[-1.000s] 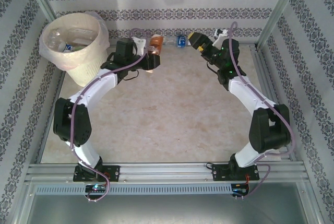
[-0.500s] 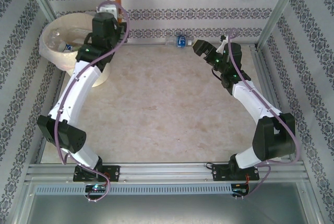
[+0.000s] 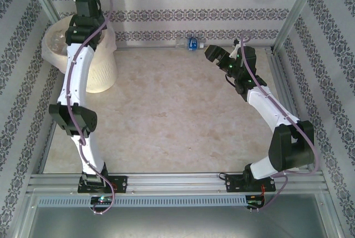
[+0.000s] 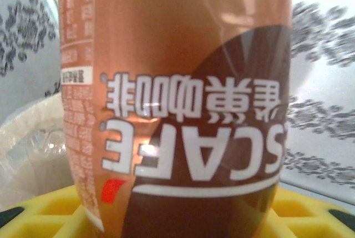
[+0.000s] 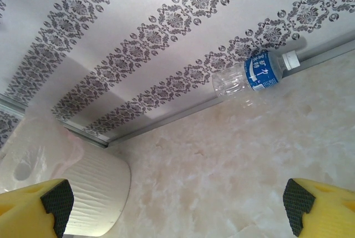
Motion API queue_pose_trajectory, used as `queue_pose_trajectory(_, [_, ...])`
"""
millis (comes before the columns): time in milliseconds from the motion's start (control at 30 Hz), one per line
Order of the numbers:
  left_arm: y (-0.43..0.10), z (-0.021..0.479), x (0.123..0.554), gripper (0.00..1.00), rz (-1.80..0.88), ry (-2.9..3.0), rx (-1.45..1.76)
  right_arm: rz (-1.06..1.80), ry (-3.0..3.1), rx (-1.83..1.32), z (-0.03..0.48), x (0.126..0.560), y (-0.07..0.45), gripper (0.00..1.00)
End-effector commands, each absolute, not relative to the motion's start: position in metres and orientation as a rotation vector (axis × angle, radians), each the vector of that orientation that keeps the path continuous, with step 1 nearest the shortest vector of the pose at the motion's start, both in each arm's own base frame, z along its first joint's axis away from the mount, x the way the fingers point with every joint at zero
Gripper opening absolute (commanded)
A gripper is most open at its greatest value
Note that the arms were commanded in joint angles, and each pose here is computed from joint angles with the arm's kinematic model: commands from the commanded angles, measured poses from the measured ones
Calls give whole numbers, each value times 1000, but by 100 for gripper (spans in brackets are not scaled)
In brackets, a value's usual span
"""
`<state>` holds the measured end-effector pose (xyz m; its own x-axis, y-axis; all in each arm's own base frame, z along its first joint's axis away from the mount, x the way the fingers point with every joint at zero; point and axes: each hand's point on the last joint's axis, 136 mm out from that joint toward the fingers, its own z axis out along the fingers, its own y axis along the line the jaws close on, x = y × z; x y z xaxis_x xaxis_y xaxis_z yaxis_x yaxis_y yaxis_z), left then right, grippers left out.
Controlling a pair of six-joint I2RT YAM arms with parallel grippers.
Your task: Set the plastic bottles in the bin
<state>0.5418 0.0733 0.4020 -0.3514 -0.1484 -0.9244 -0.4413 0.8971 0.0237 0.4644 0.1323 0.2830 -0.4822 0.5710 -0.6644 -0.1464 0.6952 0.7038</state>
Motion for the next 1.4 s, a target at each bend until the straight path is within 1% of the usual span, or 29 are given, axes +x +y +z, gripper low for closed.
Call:
queue_pose_trajectory(0, [93,383,538,56,315,1974,-561,846,1888,308,288,458,128,98])
queue_pose_trajectory(67, [106,371,541,63,336,1975,-642,832,1895,307,286,457,127,98])
queue_pose_trajectory(133, [119,363,542,65,365,1966,-711,822,1899,302,285,457,126,98])
queue_pose_trajectory(167, [126,363,542,69,383,1950,-745,819,1902,296,286,456,126,98])
queue_pose_trajectory(233, [137,362,543,81,381,1931,-796,809,1910,289,285,456,125,98])
queue_pose_trajectory(267, [137,362,544,85,352,1931,-813,804,1912,286,285,456,125,98])
queue_pose_trajectory(367, [123,364,549,93,242,1947,-786,794,1921,289,282,455,124,98])
queue_pose_trajectory(533, [90,375,554,100,64,1976,-675,800,1934,310,277,460,125,98])
queue_pose_trajectory(700, [50,390,554,100,-93,2000,-526,824,1961,330,269,469,129,98])
queue_pose_trajectory(800, [7,397,557,100,-301,2008,-378,834,1981,335,261,477,132,98])
queue_pose_trajectory(967, [-63,398,554,100,-469,2019,-155,836,2023,349,244,500,136,98])
queue_pose_trajectory(1133, [-125,387,551,100,-662,2013,-5,853,2043,424,222,535,132,98])
queue_pose_trajectory(1200, [-147,378,554,100,-751,2003,27,888,2041,445,211,556,130,98])
queue_pose_trajectory(1300, [-165,356,562,100,-794,2007,27,932,2024,435,199,590,132,98])
queue_pose_trajectory(1367, [-167,338,570,100,-795,2015,-26,950,2021,457,189,612,130,98])
